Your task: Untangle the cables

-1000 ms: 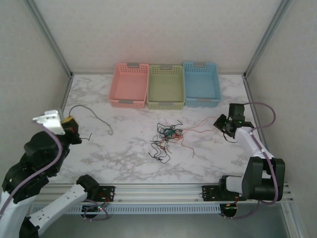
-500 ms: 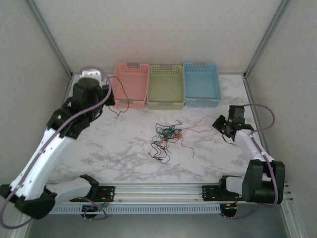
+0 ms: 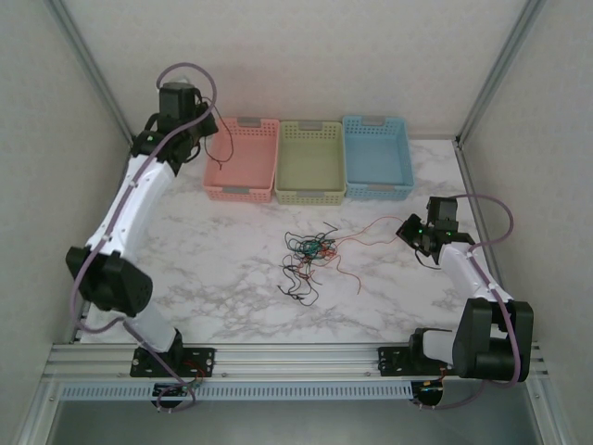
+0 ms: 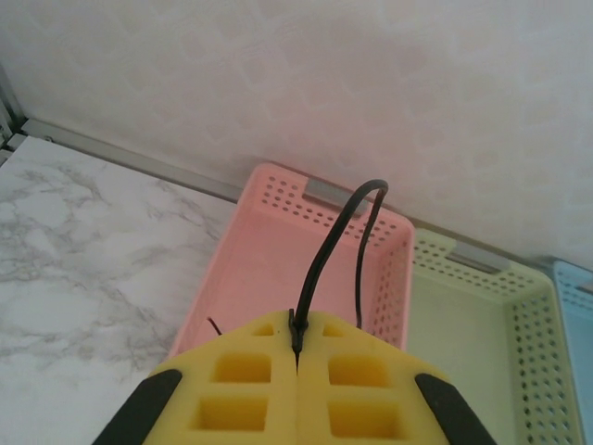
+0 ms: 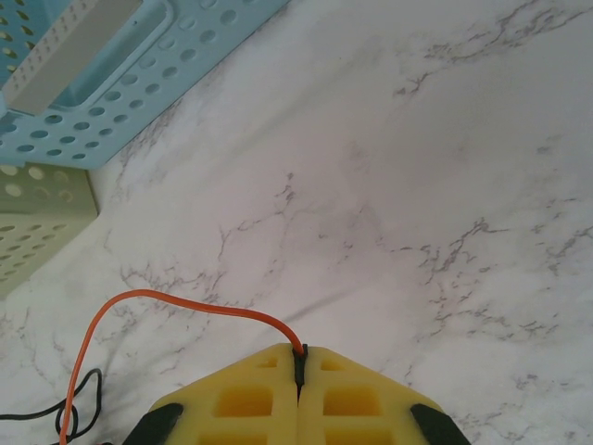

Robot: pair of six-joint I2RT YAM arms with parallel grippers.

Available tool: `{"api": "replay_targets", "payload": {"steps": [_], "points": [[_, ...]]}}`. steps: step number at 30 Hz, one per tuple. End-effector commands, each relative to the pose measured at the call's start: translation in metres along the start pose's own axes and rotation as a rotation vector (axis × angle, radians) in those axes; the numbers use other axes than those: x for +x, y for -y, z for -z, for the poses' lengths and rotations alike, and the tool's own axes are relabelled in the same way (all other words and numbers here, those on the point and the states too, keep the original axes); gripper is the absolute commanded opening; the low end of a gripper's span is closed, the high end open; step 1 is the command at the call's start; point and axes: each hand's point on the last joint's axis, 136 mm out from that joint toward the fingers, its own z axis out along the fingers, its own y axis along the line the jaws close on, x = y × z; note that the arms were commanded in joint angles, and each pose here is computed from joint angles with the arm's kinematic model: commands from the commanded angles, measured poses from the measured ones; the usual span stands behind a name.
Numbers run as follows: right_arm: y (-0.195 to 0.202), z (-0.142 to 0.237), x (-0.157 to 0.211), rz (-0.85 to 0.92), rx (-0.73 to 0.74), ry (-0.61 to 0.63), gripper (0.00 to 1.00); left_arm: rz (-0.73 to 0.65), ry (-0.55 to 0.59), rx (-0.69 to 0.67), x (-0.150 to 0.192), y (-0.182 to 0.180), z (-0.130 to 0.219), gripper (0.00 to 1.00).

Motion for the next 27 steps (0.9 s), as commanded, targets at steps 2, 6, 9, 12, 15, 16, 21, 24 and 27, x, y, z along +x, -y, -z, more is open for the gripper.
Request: {"api": "replay_targets", "payload": {"steps": [2,6,9,12,15,16,21,24,27], "points": [[0.000,0.000,0.003,-0.010,-0.014,-0.009,0.00,0.031,0.011,0.014,-0.008,0.005,-0.039,0.00],[-0.001,0.001,0.003,-0.006,-0.016,-0.014,0.00,0.011,-0.055,0.030,0.010,0.016,-0.083,0.00],[0.000,0.001,0.004,-0.005,-0.012,-0.017,0.00,-0.006,-0.087,0.054,0.022,0.023,-0.109,0.00],[0.000,0.003,0.004,-0.001,-0.010,-0.015,0.00,-0.009,-0.119,0.034,0.033,0.022,-0.128,0.00],[-0.001,0.005,0.003,0.003,-0.011,-0.011,0.00,0.004,-0.151,0.036,0.046,0.023,-0.142,0.00],[-0.001,0.005,0.003,0.002,-0.011,-0.011,0.00,0.010,-0.158,0.042,0.049,0.024,-0.146,0.00],[-0.002,0.005,0.004,0.005,-0.014,-0.015,0.00,0.020,-0.259,0.066,0.081,0.030,-0.169,0.00],[-0.002,0.005,0.004,0.005,-0.015,-0.015,0.00,0.011,-0.300,0.065,0.097,0.030,-0.177,0.00],[-0.003,0.005,0.005,0.003,-0.024,-0.020,0.00,0.012,-0.321,0.079,0.102,0.032,-0.178,0.03]]}}
